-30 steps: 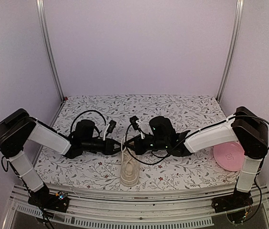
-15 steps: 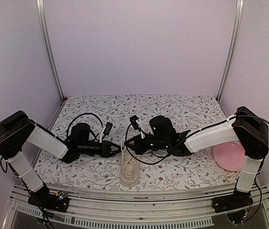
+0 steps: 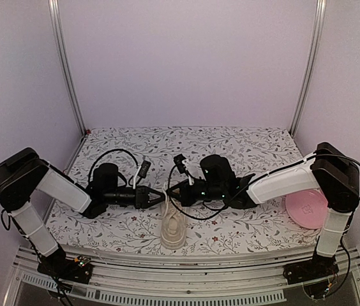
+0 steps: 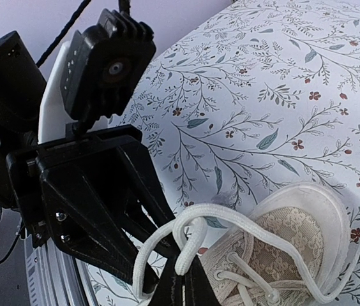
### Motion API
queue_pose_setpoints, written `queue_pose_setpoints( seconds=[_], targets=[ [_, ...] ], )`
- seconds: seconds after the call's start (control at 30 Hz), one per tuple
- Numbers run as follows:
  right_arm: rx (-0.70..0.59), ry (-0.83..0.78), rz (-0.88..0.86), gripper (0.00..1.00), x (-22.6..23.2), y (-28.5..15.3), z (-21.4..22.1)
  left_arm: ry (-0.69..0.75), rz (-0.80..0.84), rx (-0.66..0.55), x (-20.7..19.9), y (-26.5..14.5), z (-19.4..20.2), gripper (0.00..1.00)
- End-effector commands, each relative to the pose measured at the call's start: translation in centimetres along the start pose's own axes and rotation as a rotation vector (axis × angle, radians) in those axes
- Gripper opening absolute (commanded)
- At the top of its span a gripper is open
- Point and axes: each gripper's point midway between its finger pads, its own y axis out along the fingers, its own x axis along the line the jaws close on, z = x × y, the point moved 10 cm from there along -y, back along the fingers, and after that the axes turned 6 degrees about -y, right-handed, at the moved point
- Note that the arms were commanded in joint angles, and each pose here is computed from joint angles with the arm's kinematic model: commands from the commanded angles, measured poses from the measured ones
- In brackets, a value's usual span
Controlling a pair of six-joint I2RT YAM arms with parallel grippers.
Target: Tie the shoes
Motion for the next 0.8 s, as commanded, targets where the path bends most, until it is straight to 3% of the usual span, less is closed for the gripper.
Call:
queue_pose_setpoints(
  seconds=[0.0, 0.77],
  targets=[
    [-0.037, -0.002, -0.018, 0.02, 0.4, -0.8, -1.1, -0.004, 0.035, 0.02, 0.4, 0.0, 0.3, 0.27],
    [-0.035, -0.007, -0.037, 0.02, 0.5, -0.6, -1.1, -0.013, 0.085, 0.07, 0.6, 1.7, 0.0, 0.27]
  ],
)
